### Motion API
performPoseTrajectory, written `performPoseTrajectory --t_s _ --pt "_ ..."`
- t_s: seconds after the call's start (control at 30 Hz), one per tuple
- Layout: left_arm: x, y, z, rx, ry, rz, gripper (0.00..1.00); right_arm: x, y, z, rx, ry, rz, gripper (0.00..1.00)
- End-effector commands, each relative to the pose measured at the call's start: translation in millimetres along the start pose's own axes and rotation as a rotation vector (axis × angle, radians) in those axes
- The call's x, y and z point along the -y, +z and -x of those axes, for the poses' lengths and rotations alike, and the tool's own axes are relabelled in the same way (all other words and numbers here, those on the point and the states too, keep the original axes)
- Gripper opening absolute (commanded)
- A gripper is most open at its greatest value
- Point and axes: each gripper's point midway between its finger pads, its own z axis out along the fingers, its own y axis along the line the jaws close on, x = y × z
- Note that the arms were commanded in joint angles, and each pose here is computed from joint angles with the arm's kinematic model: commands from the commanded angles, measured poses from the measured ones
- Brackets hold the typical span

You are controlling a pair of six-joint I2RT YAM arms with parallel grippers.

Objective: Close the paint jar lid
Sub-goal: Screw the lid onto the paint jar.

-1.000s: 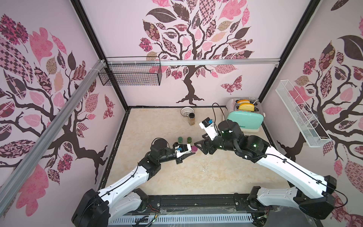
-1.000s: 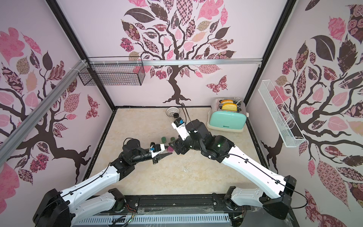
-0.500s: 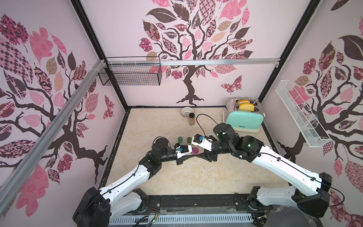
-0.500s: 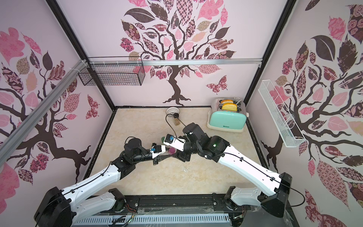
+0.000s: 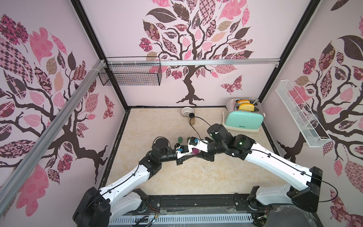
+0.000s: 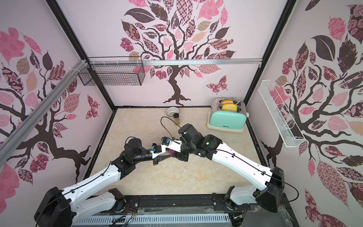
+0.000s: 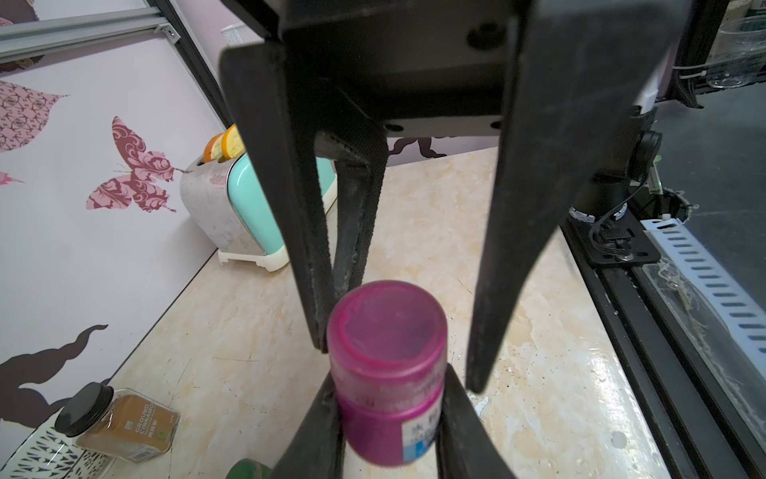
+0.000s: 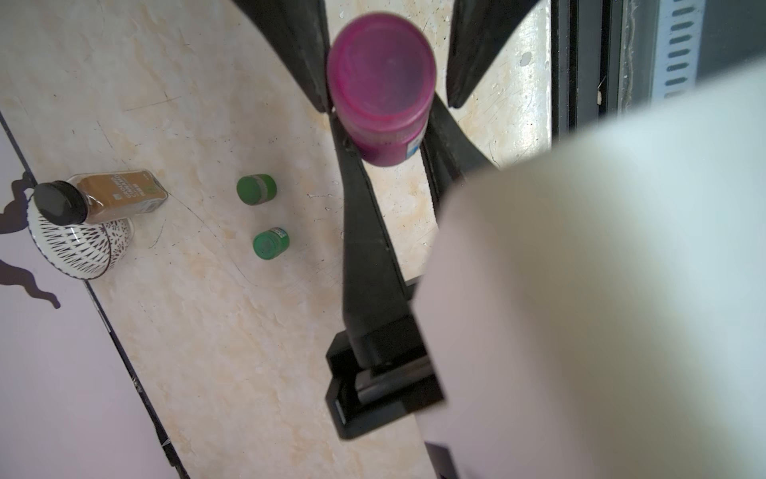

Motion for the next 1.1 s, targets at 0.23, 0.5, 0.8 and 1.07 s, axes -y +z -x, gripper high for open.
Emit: performPoseTrajectory --t_s 0.23,0.5,0.8,1.07 --pt "-4 0 12 0.023 0.019 -0.001 0.22 5 -14 18 0.05 -0.018 -0.037 0.5" --pt "-3 1 12 0.023 0.018 -0.002 0.22 6 -16 20 0.061 -0.017 -0.051 0.5" --pt "-3 0 12 0.023 0.02 0.002 0.22 5 -20 23 0.102 -0.009 -0.057 0.5" --pt "-3 0 12 0.024 0.024 0.002 0.22 3 -13 15 0.072 0.0 -0.046 0.48"
